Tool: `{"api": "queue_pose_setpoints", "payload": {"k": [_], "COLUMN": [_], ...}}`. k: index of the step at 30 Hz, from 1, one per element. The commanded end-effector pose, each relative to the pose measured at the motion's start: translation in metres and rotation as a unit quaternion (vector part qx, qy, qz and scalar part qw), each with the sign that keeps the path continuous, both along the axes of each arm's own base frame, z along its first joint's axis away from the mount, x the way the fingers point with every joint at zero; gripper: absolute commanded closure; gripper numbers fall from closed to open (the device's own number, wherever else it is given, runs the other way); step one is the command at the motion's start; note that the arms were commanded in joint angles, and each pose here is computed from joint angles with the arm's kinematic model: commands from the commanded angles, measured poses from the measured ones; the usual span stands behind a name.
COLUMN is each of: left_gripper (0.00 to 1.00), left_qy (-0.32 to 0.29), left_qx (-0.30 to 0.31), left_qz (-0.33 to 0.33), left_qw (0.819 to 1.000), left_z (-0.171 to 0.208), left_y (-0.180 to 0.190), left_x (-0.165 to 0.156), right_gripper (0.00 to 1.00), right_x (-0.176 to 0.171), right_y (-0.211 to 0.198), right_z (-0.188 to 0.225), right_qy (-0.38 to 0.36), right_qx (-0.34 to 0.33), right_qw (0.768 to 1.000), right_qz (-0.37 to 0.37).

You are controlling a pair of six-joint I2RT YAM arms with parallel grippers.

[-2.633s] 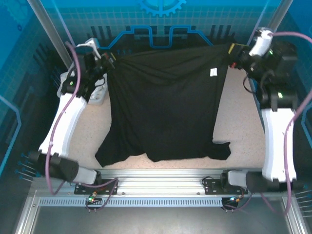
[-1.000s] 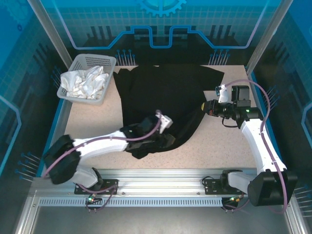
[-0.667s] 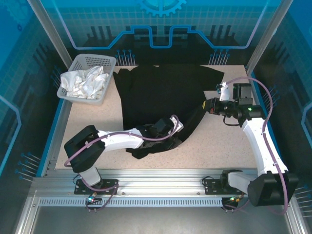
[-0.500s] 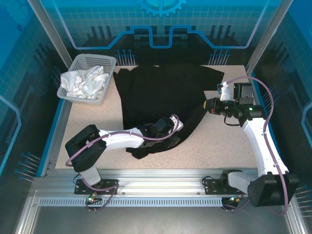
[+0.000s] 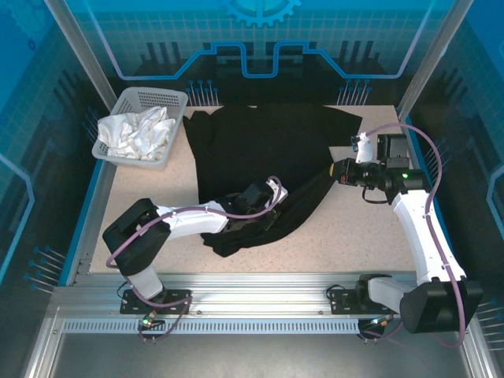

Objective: Fold the inside-out t-shirt

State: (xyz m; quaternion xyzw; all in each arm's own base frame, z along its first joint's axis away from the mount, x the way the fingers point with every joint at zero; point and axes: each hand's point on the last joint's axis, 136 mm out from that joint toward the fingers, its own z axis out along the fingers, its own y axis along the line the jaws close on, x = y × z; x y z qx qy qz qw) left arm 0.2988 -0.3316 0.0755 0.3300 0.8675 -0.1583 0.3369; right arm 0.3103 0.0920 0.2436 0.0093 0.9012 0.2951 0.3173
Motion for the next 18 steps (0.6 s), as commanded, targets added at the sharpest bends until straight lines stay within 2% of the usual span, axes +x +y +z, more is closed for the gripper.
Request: {"api": "queue_pose_setpoints", "payload": {"k": [1,2,5,6,8,10,11,13,15,18], "left_gripper": [0.92,0.99,1.00,1.00,1.00,1.00,1.00,1.00,1.00,1.00], "left_qy": [-0.002,-0.003,-0.010,-0.010,-0.009,-0.009,-0.009,-0.010,-0.011,-0.008], "left_qx": [-0.025,-0.032,-0.064,-0.077,-0.099,-0.114,-0.118,-0.124,-0.132,-0.152], "left_qz": [-0.014,-0.016,-0.010,-0.006,0.002,0.009,0.013,0.016,0.022,0.032], "left_qw": [1.000,0.999,0.998,0.997,0.995,0.993,0.993,0.992,0.991,0.988], "left_z": [0.018,0.024,0.046,0.054,0.068,0.081,0.086,0.096,0.105,0.119], "left_y": [-0.005,-0.006,-0.005,-0.004,-0.002,0.001,0.003,0.007,0.011,0.017], "left_x": [0.000,-0.001,-0.001,-0.001,0.001,0.002,0.002,0.001,0.001,0.003], "right_gripper": [1.00,1.00,1.00,0.96,0.79,0.59,0.54,0.41,0.21,0.17], "right_x": [0.006,0.007,0.014,0.016,0.023,0.028,0.028,0.023,0.009,-0.023], "right_y": [-0.003,-0.004,-0.006,-0.007,-0.010,-0.025,-0.029,-0.014,0.025,0.087], "right_z": [0.000,-0.004,-0.019,-0.027,-0.040,-0.046,-0.044,-0.022,0.002,0.012], "right_qy": [-0.002,0.000,0.007,0.010,0.021,0.029,0.019,-0.054,-0.149,-0.242], "right_qx": [-0.013,-0.017,-0.039,-0.051,-0.086,-0.162,-0.198,-0.237,-0.220,-0.162], "right_qw": [1.000,1.000,0.999,0.998,0.996,0.985,0.978,0.969,0.963,0.945], "right_qz": [-0.006,-0.009,-0.020,-0.024,-0.029,-0.053,-0.060,-0.037,0.033,0.147]}}
